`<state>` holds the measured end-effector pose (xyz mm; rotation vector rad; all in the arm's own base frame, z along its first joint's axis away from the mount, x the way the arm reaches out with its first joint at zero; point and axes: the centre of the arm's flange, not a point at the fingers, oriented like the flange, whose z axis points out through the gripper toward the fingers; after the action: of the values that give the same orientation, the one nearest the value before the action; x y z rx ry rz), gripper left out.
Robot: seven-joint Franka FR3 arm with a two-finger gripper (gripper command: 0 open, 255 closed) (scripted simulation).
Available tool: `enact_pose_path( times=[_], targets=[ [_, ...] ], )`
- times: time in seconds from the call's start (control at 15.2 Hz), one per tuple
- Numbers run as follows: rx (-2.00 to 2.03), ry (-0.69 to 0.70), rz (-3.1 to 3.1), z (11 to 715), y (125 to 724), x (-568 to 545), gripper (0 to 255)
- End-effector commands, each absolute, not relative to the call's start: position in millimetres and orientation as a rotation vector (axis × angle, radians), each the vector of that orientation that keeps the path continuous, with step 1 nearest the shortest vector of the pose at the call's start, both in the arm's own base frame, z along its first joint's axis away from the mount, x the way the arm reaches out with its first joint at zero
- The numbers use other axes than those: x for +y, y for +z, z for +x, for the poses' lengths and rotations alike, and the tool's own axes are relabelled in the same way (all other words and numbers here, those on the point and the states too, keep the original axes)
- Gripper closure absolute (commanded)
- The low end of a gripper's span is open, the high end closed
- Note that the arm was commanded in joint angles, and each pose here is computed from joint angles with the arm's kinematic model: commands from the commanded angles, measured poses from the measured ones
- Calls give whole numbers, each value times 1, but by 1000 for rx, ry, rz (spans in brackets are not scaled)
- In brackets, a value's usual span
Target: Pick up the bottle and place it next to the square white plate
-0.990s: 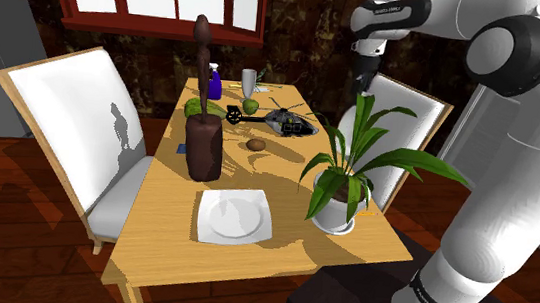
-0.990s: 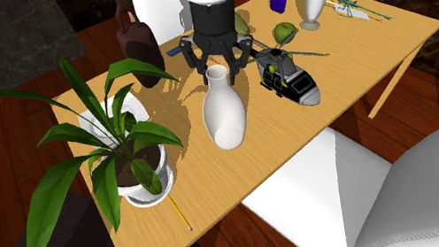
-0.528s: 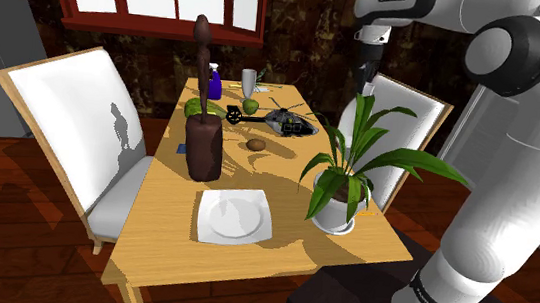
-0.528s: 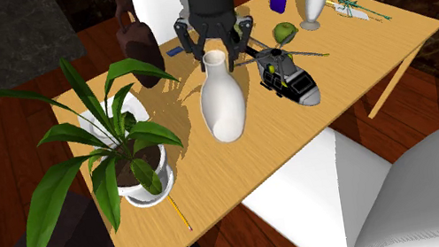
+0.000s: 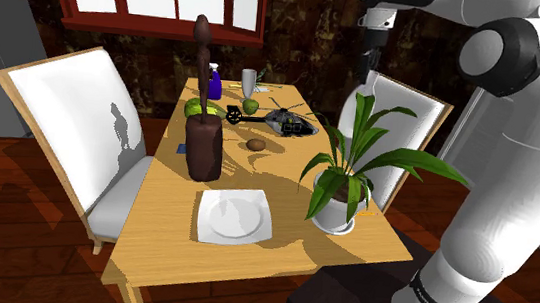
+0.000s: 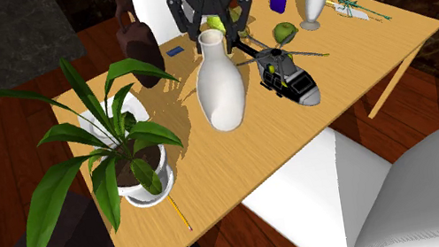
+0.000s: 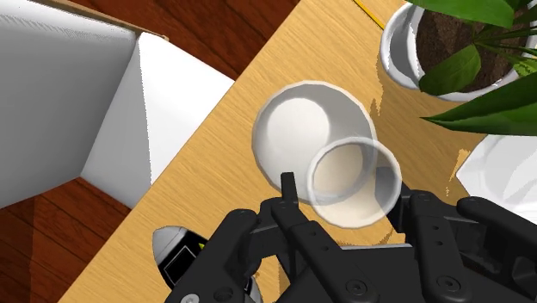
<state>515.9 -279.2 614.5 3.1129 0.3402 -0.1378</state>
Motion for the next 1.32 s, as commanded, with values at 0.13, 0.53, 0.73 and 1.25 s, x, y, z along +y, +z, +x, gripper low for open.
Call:
enact_pose_path(
  times=[0.13, 0.53, 0.73, 1.25],
  targets=[
    [340, -138, 3113, 516, 636, -280, 255],
    [340, -138, 3113, 516, 667, -280, 255],
    [340, -138, 3113, 516, 683, -280, 255],
    [340, -138, 3113, 517, 717, -267, 255]
  ],
)
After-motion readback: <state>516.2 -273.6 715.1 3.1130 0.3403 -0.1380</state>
